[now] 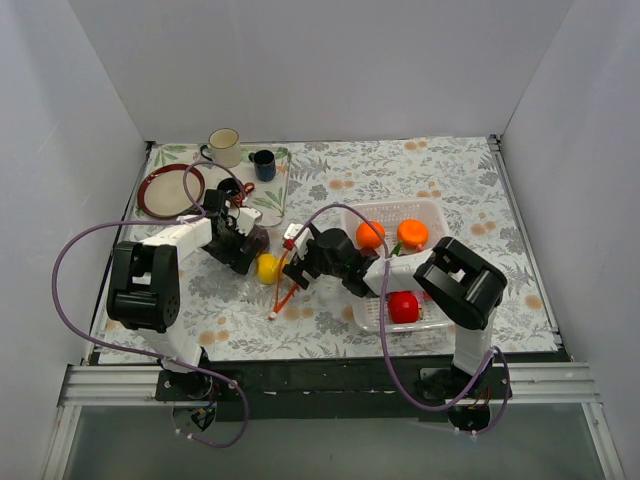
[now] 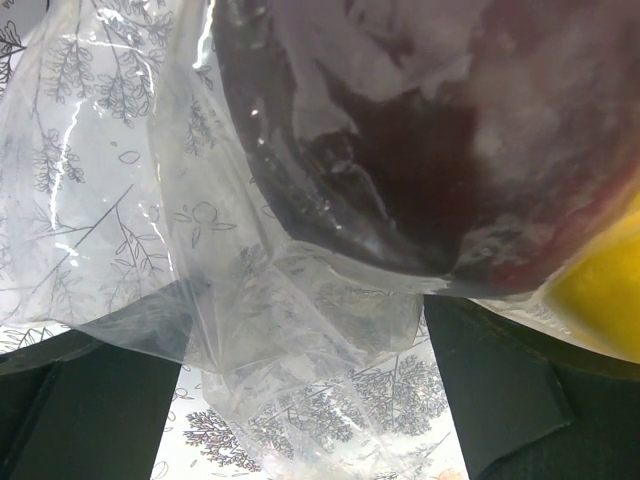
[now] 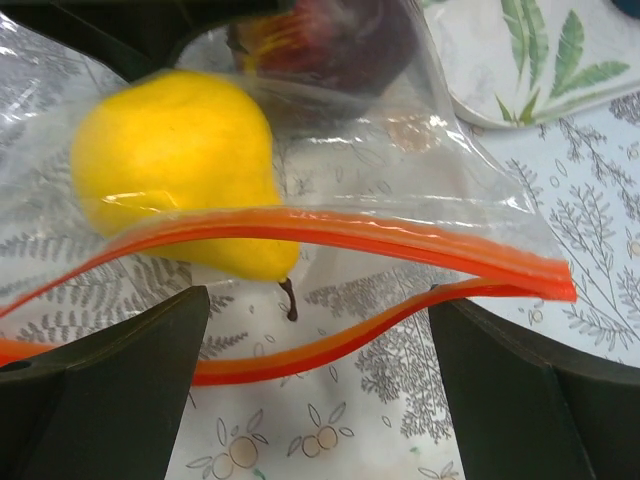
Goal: Open the zip-top bag and remove the fake food
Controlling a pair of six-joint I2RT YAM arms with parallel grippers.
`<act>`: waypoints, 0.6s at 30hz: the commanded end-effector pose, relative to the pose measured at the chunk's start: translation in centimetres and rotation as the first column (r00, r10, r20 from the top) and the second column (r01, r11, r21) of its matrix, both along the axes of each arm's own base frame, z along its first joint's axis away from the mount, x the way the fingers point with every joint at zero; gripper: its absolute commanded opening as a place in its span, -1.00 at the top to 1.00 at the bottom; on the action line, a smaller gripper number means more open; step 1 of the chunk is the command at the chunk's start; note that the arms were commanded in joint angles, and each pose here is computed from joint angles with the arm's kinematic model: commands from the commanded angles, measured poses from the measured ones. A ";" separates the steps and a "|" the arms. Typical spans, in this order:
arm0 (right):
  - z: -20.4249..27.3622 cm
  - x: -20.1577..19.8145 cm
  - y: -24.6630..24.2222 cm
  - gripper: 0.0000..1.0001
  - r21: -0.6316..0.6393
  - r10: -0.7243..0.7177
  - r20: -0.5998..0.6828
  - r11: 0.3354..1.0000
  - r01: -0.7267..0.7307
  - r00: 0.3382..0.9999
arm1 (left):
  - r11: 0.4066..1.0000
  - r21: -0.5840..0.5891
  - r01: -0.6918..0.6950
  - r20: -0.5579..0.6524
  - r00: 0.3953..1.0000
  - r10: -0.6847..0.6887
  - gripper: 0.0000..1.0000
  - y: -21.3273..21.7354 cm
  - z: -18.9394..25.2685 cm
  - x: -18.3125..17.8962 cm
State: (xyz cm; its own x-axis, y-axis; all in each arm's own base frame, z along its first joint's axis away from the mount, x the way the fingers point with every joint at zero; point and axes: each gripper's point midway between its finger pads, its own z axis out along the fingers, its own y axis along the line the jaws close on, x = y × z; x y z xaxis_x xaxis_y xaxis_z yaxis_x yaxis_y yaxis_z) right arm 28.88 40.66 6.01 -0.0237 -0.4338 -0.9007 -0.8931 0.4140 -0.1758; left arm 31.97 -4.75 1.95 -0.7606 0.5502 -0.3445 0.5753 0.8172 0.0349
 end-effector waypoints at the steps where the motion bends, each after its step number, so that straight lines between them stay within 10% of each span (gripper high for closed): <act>1: 1.6 -0.9 2.7 -0.97 0.032 0.070 0.044 0.997 -0.071 0.997 | 1.000 0.011 0.007 -0.013 1.000 -0.007 -0.97 0.0 0.3 -0.1; 18: -1.2 -3.4 4.8 -0.97 0.022 0.088 -0.046 0.996 -0.087 0.995 | 0.994 -0.085 0.069 -0.046 0.996 -0.073 -0.96 -6.5 3.0 -1.7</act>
